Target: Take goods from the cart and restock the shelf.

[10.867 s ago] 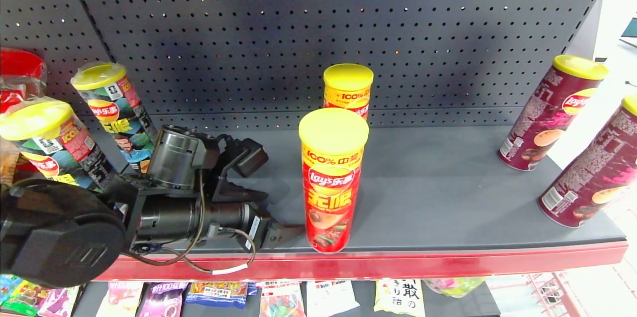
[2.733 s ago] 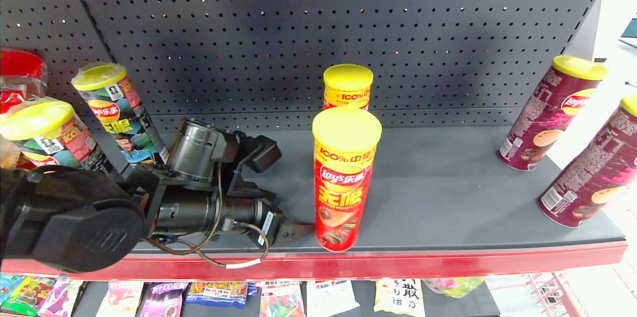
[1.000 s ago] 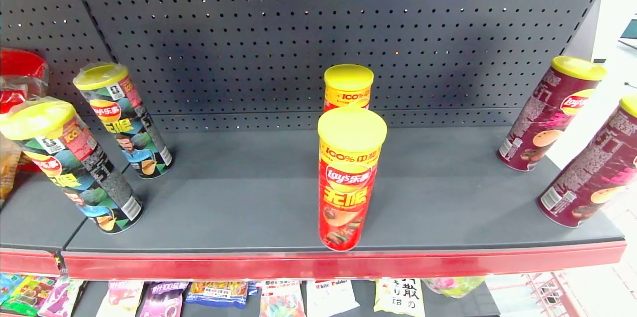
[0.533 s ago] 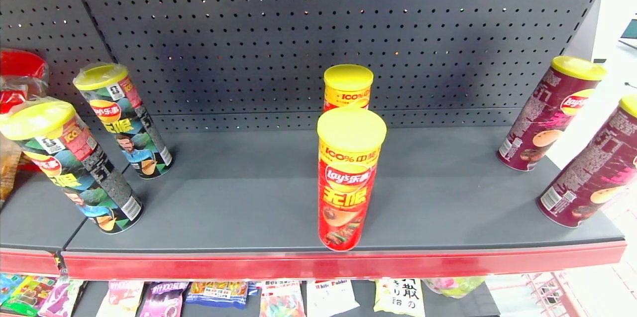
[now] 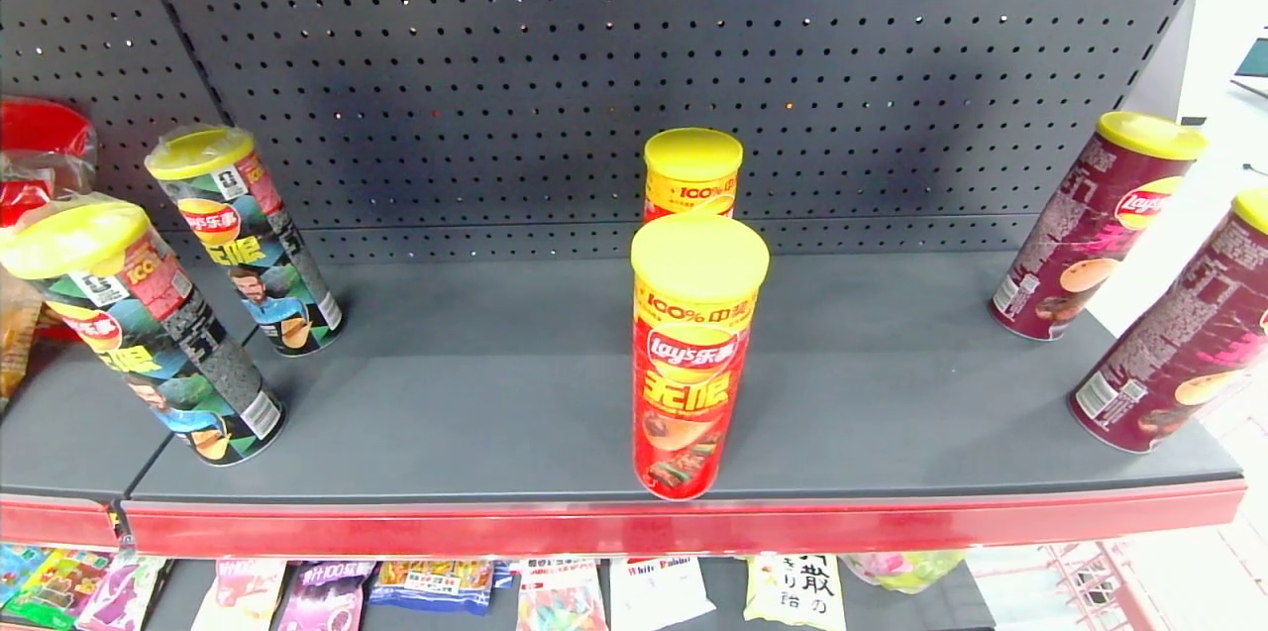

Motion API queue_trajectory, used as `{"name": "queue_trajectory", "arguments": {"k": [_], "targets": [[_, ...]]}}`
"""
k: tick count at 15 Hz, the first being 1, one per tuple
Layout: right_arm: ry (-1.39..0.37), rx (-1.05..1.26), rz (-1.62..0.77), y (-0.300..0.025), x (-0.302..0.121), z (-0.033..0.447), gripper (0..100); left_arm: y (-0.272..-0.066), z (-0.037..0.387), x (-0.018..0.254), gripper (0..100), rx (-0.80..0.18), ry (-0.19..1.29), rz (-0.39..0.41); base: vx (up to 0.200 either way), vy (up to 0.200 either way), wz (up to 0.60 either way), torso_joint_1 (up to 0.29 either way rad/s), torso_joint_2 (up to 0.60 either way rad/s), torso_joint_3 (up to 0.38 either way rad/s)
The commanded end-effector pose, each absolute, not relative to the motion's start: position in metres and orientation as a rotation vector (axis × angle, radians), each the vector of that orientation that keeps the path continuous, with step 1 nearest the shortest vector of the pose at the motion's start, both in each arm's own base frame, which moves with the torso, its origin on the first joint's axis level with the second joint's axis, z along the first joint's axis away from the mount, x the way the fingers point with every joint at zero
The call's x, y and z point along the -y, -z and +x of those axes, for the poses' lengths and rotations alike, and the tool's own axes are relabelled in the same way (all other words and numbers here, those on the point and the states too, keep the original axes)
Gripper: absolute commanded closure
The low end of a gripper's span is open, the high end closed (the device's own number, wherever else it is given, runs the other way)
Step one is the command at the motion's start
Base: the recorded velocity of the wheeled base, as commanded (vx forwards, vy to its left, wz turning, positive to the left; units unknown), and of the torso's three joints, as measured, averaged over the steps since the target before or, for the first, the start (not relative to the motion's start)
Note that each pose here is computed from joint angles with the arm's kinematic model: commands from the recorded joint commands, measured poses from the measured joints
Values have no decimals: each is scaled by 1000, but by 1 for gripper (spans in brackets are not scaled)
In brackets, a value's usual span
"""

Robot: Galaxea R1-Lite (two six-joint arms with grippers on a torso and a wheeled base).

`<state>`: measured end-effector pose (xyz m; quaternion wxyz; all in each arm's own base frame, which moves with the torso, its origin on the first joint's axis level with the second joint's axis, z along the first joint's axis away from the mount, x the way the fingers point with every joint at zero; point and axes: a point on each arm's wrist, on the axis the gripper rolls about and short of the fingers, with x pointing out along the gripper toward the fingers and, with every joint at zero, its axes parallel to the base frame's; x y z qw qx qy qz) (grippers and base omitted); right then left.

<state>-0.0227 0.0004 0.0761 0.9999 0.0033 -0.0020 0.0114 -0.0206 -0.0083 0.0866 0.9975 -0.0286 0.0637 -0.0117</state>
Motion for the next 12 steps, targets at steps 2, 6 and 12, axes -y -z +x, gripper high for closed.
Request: {"name": "queue_trajectory", "arguments": {"k": [2,6,12], "targets": [[-25,5,6,-76,0,-23,0,-88,-15,7,0,-184,78,-83,0,0,0,0,0,0],[-26,5,6,-76,0,-23,0,-86,-24,3,0,-96,205,-43,0,0,0,0,0,0],[-26,5,8,-76,0,-23,0,-82,-24,-1,0,47,-50,-35,0,0,0,0,0,0]]}}
